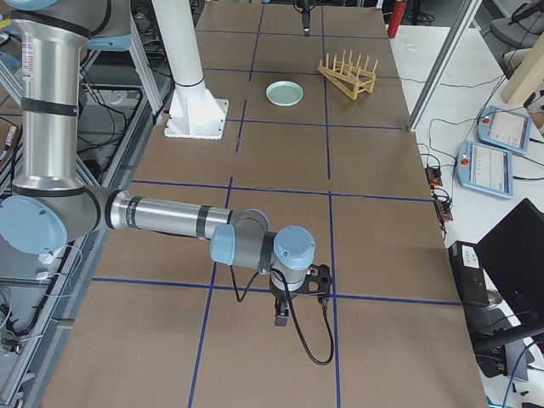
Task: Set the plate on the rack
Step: 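Move the left gripper in from the side toward the pale green plate, then lower the left gripper onto the plate rim and grasp it, then lift the plate with the left gripper and tilt it upright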
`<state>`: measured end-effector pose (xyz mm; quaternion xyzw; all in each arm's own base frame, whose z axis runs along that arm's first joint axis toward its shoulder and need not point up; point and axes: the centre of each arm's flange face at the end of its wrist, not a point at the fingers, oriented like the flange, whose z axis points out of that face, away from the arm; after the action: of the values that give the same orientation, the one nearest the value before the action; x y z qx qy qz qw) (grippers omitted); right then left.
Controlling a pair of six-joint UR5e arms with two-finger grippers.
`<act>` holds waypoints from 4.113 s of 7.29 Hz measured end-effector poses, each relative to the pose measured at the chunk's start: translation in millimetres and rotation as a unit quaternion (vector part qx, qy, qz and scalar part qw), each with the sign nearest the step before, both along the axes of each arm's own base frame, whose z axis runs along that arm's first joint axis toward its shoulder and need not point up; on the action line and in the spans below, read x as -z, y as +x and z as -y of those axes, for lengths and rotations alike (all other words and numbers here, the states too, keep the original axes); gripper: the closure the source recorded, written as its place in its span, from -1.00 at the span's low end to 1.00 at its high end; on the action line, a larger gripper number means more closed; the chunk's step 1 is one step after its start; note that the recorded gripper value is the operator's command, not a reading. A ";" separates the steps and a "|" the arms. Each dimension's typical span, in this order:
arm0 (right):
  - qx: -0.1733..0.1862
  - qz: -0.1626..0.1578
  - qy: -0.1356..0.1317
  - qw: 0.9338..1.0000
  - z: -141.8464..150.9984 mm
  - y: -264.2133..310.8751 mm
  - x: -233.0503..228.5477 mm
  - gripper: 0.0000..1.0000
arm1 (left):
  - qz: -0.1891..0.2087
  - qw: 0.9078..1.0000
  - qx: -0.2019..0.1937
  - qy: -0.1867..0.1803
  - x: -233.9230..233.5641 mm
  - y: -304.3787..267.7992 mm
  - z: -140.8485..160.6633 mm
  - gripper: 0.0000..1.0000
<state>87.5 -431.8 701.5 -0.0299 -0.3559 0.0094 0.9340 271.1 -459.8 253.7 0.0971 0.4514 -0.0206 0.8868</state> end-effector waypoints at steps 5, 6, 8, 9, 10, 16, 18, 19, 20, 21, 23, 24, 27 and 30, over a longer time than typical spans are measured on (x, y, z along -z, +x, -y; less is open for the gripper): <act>0.000 0.000 0.000 1.000 0.1 -0.2 0.1 -1.00 | 0.066 0.998 0.000 -0.017 10.4 174.3 -28.3 -1.00; 0.000 0.000 0.000 1.000 0.1 -0.2 0.0 -1.00 | 0.073 0.997 -0.003 -0.025 8.3 203.0 -32.0 -1.00; 0.000 0.000 0.000 1.000 0.1 -0.2 0.0 -1.00 | 0.075 0.996 -0.011 -0.043 4.8 252.8 -41.8 -1.00; 0.000 0.000 0.000 1.000 0.1 -0.3 0.0 -1.00 | 0.072 0.996 -0.017 -0.049 -1.8 273.5 -50.6 -1.00; 0.000 0.000 0.000 1.000 0.1 -0.4 0.0 -1.00 | 0.067 0.996 -0.018 -0.056 -9.5 288.9 -56.6 -1.00; 0.000 0.000 0.000 1.000 0.0 0.1 0.0 -1.00 | 0.058 0.996 -0.019 -0.059 -14.6 303.1 -62.0 0.18; 0.000 0.000 0.000 1.000 0.0 0.0 0.0 -1.00 | 0.058 0.996 -0.019 -0.059 -14.0 303.2 -62.2 1.00; 0.000 0.000 0.000 1.000 0.0 0.0 0.0 -1.00 | 0.057 0.996 -0.019 -0.059 -13.3 303.0 -62.5 1.00; 0.000 0.000 0.000 1.000 0.0 0.1 0.0 -1.00 | 0.056 0.996 -0.020 -0.059 -12.6 302.5 -62.6 1.00; 0.000 0.000 0.000 1.000 0.0 0.2 0.0 -1.00 | 0.055 0.997 -0.020 -0.059 -11.7 302.0 -63.0 1.00; 0.000 0.000 0.000 1.000 0.0 0.1 0.0 -1.00 | 0.047 0.997 -0.017 -0.055 10.1 285.2 -66.0 1.00; 0.000 0.000 0.000 1.000 0.0 0.1 0.0 -1.00 | 0.047 0.997 -0.007 -0.054 35.8 256.6 -63.8 1.00; 0.000 0.000 0.000 1.000 0.0 0.1 0.0 -1.00 | 0.042 0.996 0.070 -0.047 133.5 131.7 -21.0 1.00; 0.000 0.000 0.000 1.000 0.0 -0.1 0.0 -1.00 | -0.024 0.992 0.127 -0.012 193.9 20.9 18.3 1.00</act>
<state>87.4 -431.8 701.5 -0.0297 -0.3559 0.0092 0.9340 292.0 -478.1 59.8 0.1426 0.4560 -0.1402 0.8672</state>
